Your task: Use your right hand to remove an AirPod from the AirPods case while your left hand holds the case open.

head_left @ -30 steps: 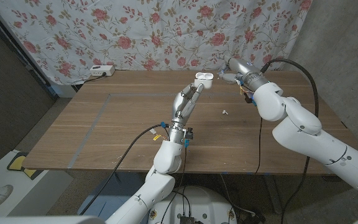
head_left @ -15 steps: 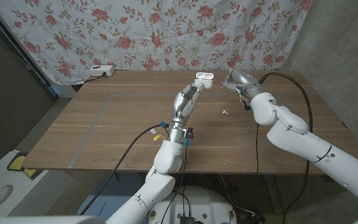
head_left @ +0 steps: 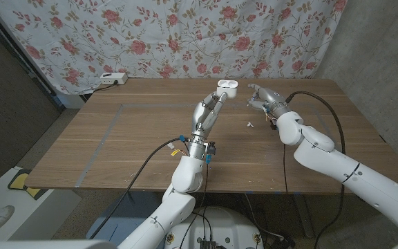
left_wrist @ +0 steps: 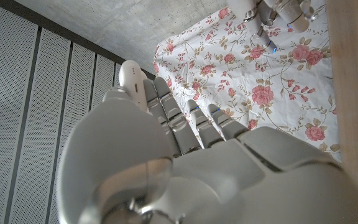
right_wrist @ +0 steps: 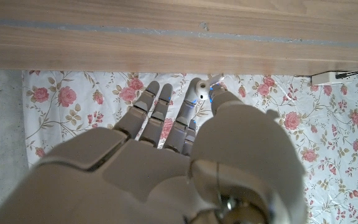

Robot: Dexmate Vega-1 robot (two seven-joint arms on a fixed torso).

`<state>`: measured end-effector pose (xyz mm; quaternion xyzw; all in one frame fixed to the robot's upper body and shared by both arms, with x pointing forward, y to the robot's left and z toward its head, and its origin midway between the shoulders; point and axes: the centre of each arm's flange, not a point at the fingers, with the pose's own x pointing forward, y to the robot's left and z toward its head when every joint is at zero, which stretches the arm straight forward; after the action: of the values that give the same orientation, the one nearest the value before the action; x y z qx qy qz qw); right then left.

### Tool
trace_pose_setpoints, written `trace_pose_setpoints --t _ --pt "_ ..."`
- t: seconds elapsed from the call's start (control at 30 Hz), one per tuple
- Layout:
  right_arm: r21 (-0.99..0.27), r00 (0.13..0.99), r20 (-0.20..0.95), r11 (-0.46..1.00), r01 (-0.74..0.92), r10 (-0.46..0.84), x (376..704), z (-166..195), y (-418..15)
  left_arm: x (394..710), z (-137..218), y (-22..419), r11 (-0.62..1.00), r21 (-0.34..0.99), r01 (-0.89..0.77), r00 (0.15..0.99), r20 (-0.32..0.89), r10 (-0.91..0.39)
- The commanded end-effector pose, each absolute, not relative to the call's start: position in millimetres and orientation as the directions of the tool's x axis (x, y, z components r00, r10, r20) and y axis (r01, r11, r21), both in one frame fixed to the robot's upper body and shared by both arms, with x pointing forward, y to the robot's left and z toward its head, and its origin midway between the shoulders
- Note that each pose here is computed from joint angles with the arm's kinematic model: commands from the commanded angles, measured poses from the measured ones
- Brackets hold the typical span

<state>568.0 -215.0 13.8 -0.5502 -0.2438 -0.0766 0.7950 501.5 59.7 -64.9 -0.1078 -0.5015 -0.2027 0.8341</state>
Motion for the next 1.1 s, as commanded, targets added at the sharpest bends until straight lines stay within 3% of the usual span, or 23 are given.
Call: trace_pose_setpoints --t 0.03,1.1 --pt "-0.845 0.879 0.46 0.369 0.387 0.13 582 -8 -221 500 -66 60 0.896 0.019 0.444 0.417 0.881 -0.225" --pt "-0.86 0.884 0.457 0.305 0.409 0.103 595 -39 -217 497 -71 68 0.881 -0.008 0.473 0.419 0.882 -0.217"
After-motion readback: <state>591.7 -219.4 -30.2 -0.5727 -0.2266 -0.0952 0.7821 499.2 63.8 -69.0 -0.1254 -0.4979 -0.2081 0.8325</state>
